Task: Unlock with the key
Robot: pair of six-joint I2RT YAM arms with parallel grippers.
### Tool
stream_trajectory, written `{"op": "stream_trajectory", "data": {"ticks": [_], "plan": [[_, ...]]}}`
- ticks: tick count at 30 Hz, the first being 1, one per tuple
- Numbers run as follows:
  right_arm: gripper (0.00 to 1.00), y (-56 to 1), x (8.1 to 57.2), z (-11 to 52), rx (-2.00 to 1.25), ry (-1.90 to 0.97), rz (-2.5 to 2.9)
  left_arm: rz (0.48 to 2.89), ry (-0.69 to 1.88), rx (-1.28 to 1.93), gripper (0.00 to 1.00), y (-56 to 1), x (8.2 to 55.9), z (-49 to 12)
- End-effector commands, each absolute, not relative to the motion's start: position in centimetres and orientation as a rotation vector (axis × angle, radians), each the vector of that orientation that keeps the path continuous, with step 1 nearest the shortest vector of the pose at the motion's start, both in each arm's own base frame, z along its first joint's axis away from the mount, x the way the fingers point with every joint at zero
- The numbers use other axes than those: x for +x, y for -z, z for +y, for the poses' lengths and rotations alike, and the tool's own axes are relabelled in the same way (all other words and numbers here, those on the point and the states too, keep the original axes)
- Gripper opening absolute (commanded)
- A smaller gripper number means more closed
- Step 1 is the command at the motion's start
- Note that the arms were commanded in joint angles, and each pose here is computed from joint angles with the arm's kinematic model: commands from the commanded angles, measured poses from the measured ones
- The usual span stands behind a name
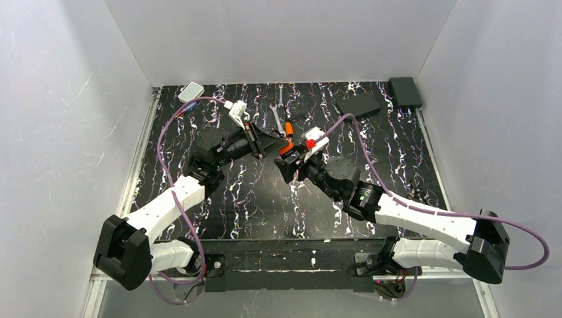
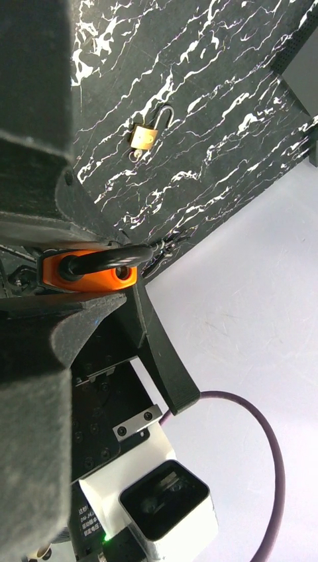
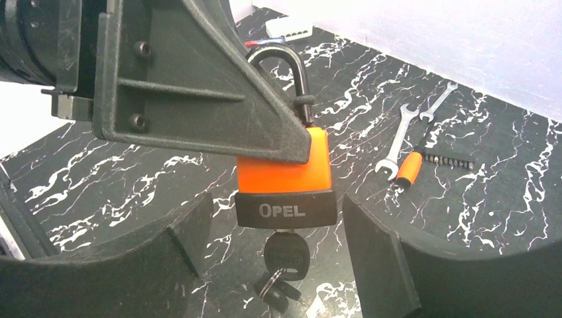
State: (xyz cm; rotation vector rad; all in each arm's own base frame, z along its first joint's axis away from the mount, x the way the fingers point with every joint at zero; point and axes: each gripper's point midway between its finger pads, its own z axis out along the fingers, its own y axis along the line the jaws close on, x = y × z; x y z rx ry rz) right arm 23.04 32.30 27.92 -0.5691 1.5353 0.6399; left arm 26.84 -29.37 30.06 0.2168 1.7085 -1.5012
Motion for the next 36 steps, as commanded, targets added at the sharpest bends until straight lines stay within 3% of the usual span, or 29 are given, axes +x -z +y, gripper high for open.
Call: {"op": "stream_trajectory", "data": {"ticks": [1,4,17,21,22,24,29,36], "plan": [[0.79,-32.7,23.8,32.1,-0.488,-0.639,1.418,1.614,1.515,0.245,0.0,-32.5,26.2,-28.9],[0.72,-32.5,23.9,32.2,-0.496,-0.628,1.416,1.607,1.514,0.254,0.0,-32.7,26.1,-28.8],[0.16,-31.6,24.0,32.8,-0.502,-0.624,1.434,1.597,1.496,0.272,0.02,-32.6,26.0,-28.7],[0.02,-31.4,23.7,32.7,-0.497,-0.644,1.438,1.587,1.477,0.291,0.5,-32.5,25.9,-28.5],[0.01,-31.3,23.6,32.6,-0.497,-0.649,1.439,1.585,1.468,0.285,0.58,-32.4,26.0,-28.4],[0.01,-31.0,23.3,32.4,-0.497,-0.658,1.446,1.584,1.45,0.266,0.65,-32.3,26.2,-28.1],[0.01,-30.7,22.7,31.9,-0.484,-0.689,1.457,1.596,1.431,0.232,0.61,-32.0,26.8,-27.6],[0.01,-30.1,21.7,32.0,-0.519,-0.732,1.453,1.604,1.394,0.245,0.44,-31.6,27.1,-27.4]]}}
